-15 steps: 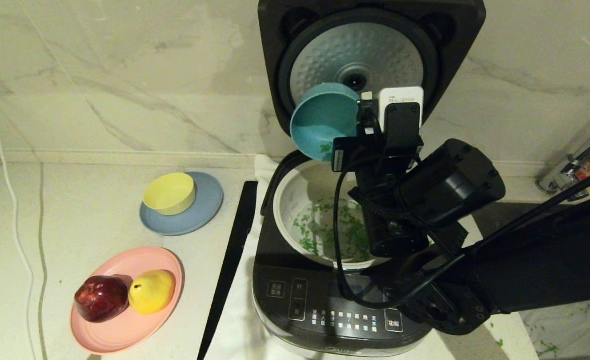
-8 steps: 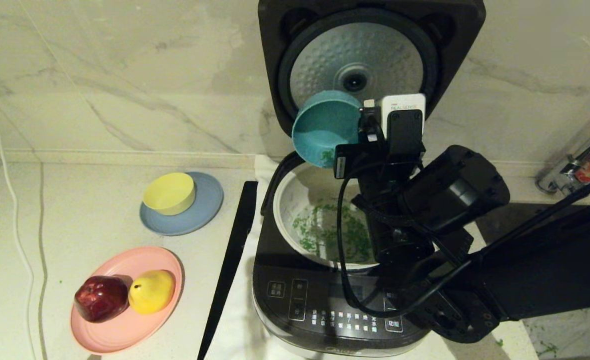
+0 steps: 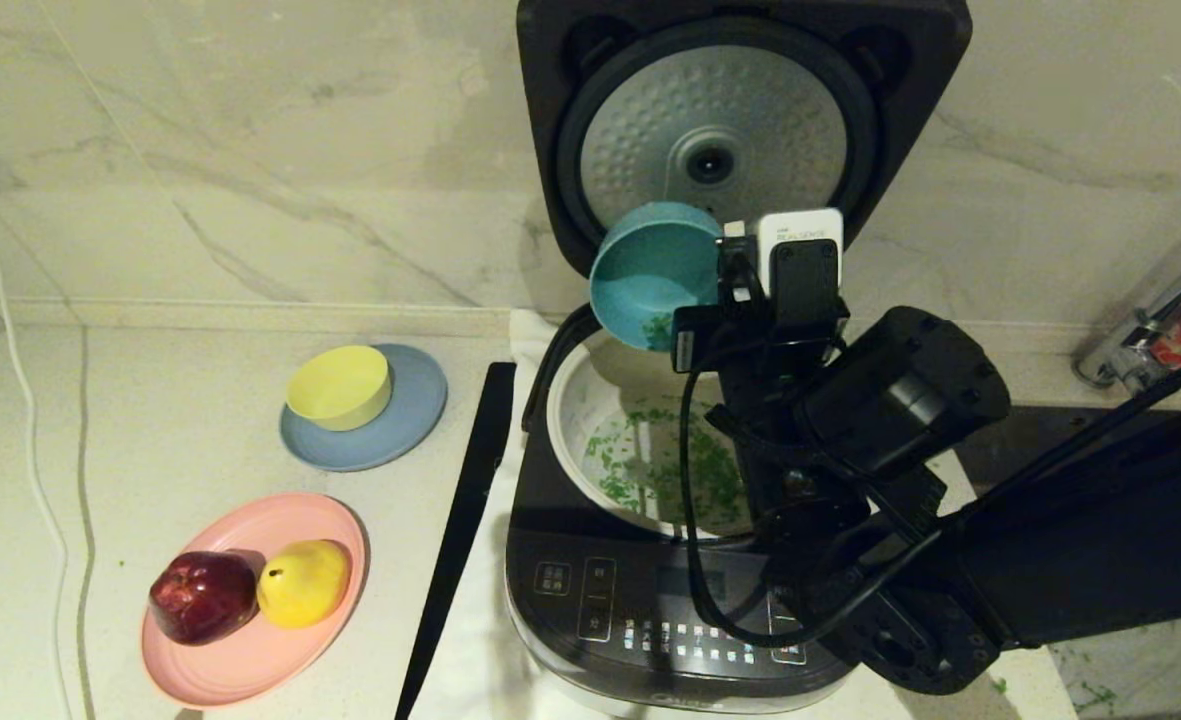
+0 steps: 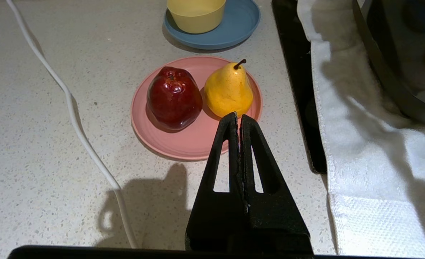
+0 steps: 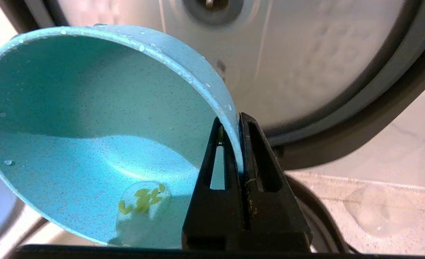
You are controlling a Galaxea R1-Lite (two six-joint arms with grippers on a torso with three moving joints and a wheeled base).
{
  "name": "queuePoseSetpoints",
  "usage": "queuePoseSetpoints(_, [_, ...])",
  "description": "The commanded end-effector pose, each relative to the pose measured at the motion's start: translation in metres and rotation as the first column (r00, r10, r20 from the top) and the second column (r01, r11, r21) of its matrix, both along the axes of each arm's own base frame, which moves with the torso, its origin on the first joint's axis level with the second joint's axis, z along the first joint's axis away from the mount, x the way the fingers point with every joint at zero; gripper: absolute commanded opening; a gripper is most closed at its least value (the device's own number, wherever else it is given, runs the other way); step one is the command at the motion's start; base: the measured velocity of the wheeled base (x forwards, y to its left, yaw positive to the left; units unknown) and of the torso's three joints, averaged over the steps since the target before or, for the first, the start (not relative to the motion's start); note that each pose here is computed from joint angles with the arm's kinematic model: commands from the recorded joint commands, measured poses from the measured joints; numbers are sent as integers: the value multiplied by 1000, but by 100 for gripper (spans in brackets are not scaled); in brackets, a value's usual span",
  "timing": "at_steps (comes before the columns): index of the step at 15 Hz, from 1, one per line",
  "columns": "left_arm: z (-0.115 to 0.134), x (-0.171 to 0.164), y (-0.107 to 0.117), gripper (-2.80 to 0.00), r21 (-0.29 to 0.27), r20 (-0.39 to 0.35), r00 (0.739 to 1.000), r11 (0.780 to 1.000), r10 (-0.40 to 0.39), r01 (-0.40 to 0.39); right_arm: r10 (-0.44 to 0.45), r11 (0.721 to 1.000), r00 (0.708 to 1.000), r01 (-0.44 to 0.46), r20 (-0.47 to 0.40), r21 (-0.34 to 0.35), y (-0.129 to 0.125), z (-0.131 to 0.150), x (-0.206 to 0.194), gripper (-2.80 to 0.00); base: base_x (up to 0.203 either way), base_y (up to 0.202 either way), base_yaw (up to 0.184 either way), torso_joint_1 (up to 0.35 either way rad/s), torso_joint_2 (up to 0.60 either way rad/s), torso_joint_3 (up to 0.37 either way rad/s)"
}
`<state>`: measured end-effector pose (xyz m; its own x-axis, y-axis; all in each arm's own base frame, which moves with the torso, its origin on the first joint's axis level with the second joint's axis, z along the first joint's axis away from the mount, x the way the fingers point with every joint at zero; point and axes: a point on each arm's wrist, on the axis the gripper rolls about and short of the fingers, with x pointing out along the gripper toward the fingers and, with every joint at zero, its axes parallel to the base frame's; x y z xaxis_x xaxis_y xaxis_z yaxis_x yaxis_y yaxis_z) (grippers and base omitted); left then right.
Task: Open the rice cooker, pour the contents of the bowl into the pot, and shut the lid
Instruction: Pour the water from the bowl into the rice cooker
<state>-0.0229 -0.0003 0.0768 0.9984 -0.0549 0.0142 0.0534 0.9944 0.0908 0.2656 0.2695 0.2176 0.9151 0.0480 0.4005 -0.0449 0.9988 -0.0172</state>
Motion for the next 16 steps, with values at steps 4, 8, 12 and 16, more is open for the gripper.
queuePoseSetpoints(4, [-2,1,0,-280,1,-7,1000,1000,0,0,-6,1000,1000,6,-7,-12,1,-5,1,-280,0,0,0,0,0,0])
queuePoseSetpoints(8, [-2,1,0,-280,2,-6,1000,1000,0,0,-9,1000,1000,8,-9,-17,0,-5,0,-280,0,0,0,0,0,0])
queuePoseSetpoints(12, [-2,1,0,-280,2,-6,1000,1000,0,0,-28,1000,999,28,29,10,-4,14,-4,-280,0,0,0,0,0,0])
queuePoseSetpoints(16, [-2,1,0,-280,1,-7,1000,1000,0,0,-46,999,999,46,5,15,-13,40,-12,-280,0,0,0,0,0,0])
